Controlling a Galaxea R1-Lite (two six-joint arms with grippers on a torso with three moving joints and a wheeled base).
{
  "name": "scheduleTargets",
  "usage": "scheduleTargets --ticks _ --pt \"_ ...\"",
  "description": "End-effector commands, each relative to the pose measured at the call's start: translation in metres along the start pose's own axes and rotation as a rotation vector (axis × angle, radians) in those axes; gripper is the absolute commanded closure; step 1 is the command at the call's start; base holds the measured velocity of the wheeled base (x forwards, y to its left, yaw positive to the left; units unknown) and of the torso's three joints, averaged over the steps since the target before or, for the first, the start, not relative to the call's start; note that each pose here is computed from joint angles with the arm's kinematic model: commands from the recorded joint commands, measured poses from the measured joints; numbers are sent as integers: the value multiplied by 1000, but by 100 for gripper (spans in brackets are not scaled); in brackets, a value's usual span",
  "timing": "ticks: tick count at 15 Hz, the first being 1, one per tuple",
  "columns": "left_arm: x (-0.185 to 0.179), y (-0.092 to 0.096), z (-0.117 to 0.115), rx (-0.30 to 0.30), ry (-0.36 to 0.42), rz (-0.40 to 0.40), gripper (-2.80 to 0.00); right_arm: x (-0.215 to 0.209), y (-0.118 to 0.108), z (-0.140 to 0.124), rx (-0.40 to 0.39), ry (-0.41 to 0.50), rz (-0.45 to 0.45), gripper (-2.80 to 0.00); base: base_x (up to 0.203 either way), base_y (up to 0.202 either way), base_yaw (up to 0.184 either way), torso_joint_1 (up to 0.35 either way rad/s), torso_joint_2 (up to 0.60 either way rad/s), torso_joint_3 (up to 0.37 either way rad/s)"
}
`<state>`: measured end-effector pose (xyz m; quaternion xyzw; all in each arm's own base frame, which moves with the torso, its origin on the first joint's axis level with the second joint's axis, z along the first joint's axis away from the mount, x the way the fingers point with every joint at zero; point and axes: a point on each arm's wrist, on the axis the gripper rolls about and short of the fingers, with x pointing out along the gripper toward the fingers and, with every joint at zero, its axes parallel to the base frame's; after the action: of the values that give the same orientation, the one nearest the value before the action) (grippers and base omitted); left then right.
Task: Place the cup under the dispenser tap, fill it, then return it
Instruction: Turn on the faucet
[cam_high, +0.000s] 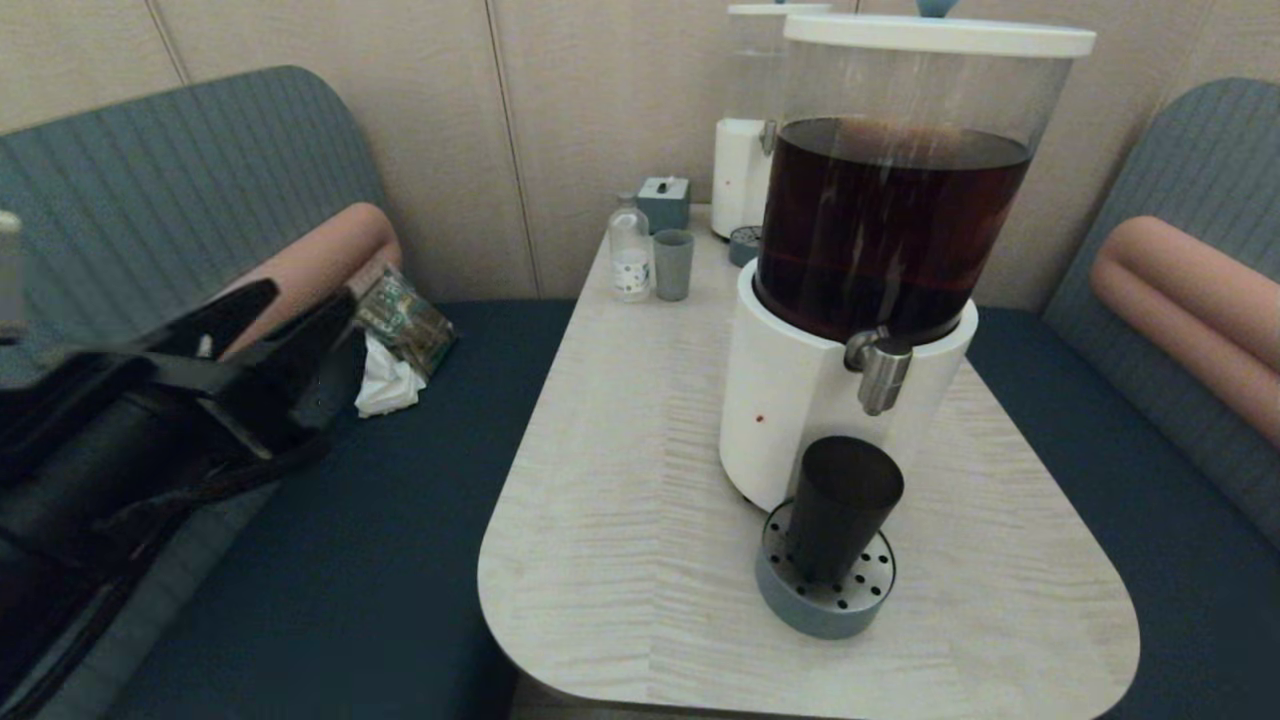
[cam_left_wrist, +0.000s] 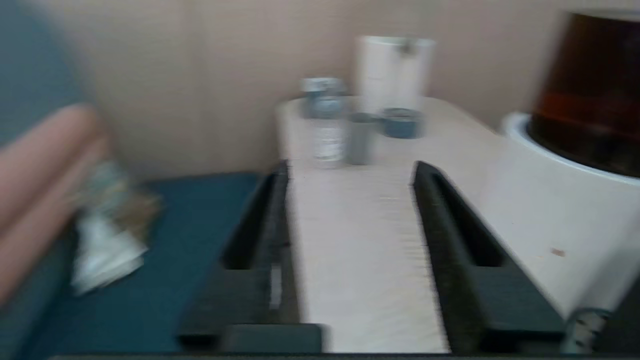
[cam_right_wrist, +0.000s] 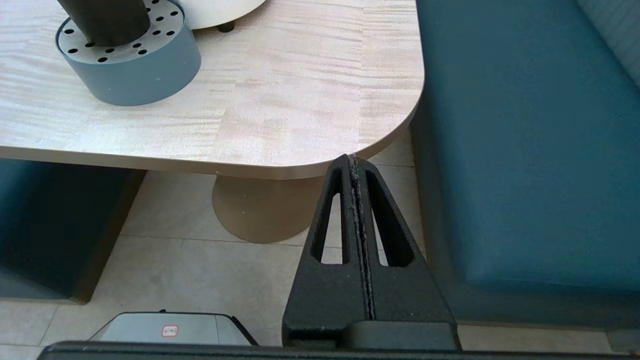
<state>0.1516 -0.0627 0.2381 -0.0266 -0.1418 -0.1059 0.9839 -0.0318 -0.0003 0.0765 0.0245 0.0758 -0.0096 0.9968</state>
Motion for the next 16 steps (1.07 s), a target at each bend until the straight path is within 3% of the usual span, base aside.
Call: scheduleTargets --ticks 1,4,6,10,12,15,16 --pt "-41 15 27 -16 -50 78 0 0 0 0 1 1 0 0 0 0 0 0 0 0" --pt "-81 35 39 9 -103 265 0 0 0 0 1 1 0 0 0 0 0 0 0 0" --pt "-114 37 38 10 -142 316 0 0 0 0 1 1 0 0 0 0 0 0 0 0" --pt "-161 36 16 1 -180 412 0 0 0 0 1 1 0 0 0 0 0 0 0 0" --pt "-181 32 12 14 -252 438 0 0 0 0 1 1 0 0 0 0 0 0 0 0" --pt "-202 26 13 27 -373 402 0 0 0 0 1 1 0 0 0 0 0 0 0 0" --pt "-203 26 8 37 -373 396 0 0 0 0 1 1 0 0 0 0 0 0 0 0"
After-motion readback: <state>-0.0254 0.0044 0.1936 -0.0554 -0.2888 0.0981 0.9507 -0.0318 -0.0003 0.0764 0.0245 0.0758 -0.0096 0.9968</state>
